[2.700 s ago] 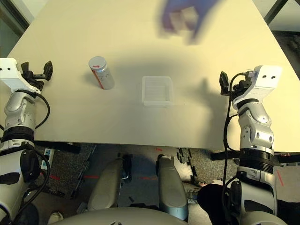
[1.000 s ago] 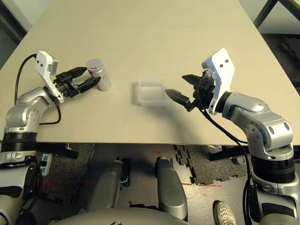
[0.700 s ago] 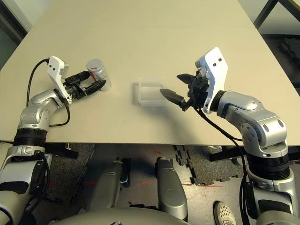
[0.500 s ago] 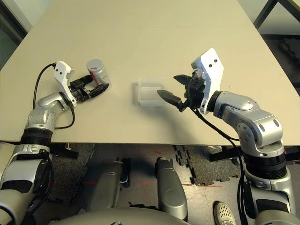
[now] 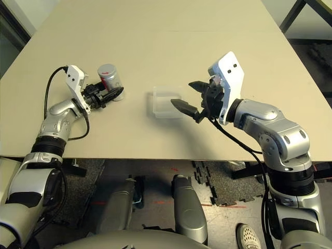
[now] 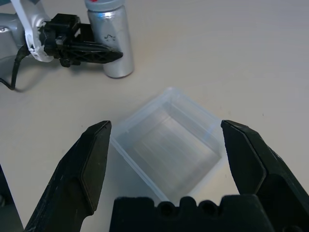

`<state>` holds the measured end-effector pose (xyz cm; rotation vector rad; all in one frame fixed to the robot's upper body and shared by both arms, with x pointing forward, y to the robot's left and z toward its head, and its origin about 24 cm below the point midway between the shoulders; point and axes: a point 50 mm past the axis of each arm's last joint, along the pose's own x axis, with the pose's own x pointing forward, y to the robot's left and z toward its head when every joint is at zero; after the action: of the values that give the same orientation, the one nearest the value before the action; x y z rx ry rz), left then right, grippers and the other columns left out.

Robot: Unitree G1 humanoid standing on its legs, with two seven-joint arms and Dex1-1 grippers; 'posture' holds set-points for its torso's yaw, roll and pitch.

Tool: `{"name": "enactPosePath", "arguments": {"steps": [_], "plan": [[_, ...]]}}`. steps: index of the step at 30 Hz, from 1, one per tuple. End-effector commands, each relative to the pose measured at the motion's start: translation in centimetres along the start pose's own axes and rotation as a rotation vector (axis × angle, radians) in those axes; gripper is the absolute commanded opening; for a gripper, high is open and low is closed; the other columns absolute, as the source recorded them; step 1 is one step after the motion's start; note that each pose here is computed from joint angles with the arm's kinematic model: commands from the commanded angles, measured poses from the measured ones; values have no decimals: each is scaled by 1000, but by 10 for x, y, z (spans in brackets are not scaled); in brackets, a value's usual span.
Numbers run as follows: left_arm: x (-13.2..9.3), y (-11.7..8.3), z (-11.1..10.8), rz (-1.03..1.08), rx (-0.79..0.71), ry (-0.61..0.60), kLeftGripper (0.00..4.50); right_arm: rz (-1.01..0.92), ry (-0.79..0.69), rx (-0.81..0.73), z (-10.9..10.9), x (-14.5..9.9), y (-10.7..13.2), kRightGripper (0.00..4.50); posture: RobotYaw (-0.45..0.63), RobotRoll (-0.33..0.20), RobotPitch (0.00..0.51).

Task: Pour the medicine from the bottle into the box.

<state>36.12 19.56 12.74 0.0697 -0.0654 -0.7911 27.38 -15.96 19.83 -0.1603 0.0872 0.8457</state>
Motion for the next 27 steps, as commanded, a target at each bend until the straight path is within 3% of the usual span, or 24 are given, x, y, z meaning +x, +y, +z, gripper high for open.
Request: {"name": "enactPosePath", "arguments": {"steps": [1,13,27], "plan": [[12,-9,12,-73,32,-22,2589,22,-20,-18,5,10,3,4500,-172,0,167],[52,-41,38,-217,82,-44,2589,-17,-105,-52,30,60,8,4500,-157,0,162],[71,-74,42,-362,95,-45,2589,-42,-154,-91,40,74,7,4500,-173,0,160]]}}
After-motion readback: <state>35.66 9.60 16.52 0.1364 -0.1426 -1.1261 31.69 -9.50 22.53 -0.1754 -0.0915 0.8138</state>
